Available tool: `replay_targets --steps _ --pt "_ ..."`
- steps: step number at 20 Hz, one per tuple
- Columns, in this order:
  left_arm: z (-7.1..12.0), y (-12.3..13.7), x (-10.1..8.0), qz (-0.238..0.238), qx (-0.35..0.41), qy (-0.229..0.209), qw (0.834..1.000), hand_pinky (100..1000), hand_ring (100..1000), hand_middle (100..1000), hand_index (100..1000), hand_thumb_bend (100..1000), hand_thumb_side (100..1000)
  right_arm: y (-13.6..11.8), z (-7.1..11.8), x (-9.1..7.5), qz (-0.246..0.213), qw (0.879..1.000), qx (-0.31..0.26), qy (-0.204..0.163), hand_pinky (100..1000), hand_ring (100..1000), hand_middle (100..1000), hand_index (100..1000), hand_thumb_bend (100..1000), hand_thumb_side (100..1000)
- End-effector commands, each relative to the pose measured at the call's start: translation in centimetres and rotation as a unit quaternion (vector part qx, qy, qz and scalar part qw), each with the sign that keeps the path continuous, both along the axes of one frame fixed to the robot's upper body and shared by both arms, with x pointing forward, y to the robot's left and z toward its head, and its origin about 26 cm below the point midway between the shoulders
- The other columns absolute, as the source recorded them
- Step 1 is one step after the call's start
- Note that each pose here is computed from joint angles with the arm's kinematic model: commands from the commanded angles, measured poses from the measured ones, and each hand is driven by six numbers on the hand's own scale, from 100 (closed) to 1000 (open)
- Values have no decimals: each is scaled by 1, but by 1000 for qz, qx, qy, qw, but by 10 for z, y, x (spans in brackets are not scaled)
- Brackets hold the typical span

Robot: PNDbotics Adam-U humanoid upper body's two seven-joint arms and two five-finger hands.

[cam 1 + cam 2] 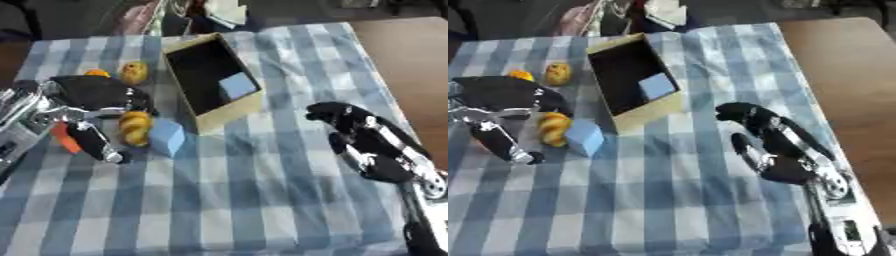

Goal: Pick up objects on the table and place them in the box.

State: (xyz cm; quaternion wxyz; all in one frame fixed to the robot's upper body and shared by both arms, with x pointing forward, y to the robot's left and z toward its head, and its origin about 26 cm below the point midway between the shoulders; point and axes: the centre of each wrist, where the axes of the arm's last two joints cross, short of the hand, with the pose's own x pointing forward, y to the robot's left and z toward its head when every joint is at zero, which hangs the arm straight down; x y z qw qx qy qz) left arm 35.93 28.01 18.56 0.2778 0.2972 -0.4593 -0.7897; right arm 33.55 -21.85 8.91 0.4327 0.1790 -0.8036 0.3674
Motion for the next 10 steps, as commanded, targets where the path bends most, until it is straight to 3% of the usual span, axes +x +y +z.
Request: replay_targets --steps 1,10 --pt "4 3 9 8 1 -24 1000 829 807 829 914 482 360 1 6 1 5 1000 1 -11 1000 876 858 891 100 417" --pt "-7 -3 26 9 -19 -26 999 823 800 825 914 468 383 2 6 1 7 1000 2 -10 1000 877 859 890 100 420"
